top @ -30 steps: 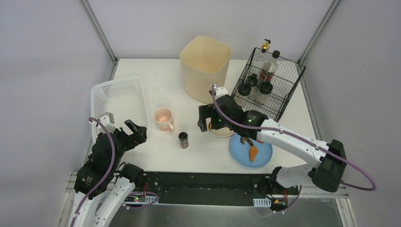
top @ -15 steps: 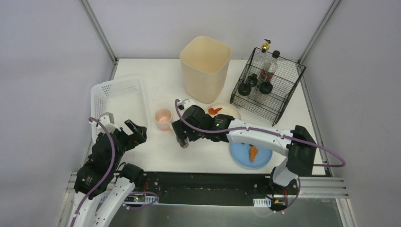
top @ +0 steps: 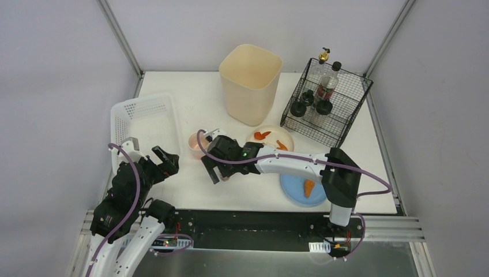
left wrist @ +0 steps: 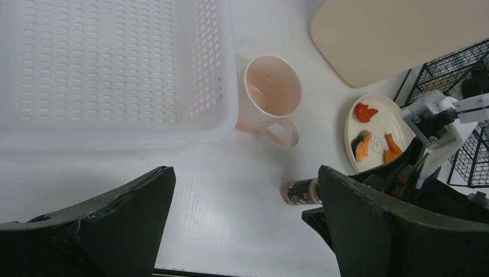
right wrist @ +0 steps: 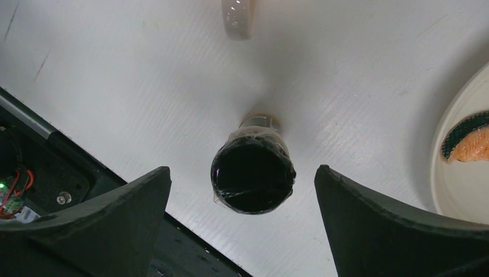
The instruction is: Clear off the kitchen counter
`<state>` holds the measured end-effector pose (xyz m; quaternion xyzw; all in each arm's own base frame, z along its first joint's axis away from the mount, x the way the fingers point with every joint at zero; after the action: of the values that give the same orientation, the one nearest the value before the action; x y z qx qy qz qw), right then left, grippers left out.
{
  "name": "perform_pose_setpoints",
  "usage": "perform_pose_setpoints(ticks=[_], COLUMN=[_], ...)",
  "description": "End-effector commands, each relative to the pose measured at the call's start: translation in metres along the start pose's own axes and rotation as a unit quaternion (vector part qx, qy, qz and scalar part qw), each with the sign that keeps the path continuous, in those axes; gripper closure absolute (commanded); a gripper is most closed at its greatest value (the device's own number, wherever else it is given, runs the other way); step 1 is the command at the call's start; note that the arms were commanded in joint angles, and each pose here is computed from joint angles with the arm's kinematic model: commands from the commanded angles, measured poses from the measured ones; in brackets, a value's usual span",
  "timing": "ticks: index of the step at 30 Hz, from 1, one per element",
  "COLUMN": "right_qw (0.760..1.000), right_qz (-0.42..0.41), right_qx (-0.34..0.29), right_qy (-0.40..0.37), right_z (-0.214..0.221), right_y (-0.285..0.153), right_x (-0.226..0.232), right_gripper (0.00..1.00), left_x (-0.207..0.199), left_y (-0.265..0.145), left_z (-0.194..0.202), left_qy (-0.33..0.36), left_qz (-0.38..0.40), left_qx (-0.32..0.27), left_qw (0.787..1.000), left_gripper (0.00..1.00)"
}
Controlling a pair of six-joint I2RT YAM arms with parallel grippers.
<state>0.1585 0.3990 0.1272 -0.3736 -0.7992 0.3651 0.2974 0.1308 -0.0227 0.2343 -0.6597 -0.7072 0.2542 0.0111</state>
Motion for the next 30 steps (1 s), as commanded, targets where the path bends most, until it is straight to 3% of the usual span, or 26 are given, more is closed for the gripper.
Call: perform_pose_setpoints(ticks=[1, 11, 30], right_qw=[1.000, 1.000, 0.999], right_qz=[0.009, 0.030, 0.041], right_qx=[-0.006, 0.005, -0.009], right_qy=[-0.001, -0.005, 0.003], right_z=[-0.008, -0.003, -0.007], right_y=[0.001, 0.016, 0.011], right_x=[0.005, 0.001, 0.000], right_gripper=[0.01, 0.12, 0.62], left_x=[-0.002, -0.003, -0.003], left_y=[-0.002, -0.001, -0.001], left_z=[-0.003, -0.003, -0.002], left_qy=[-0.013, -0.012, -0.012], left_qz=[0.003, 0.003, 0.004], left_qx=[-0.002, 0.000, 0.000], left_qw=[1.000, 1.000, 1.000], left_gripper=[0.00, 0.00, 0.01])
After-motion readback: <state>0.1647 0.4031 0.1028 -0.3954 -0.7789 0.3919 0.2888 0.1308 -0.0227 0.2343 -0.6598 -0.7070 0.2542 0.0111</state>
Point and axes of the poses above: each gripper's point midway between its finger pads, its own y axis out along the fingers, its own x axis along the line the jaws close on, z = x × y, the point moved 3 cm from there along -y, back along the fingers, and after that the axes turned 7 degrees about y, right-handed, at the moved point
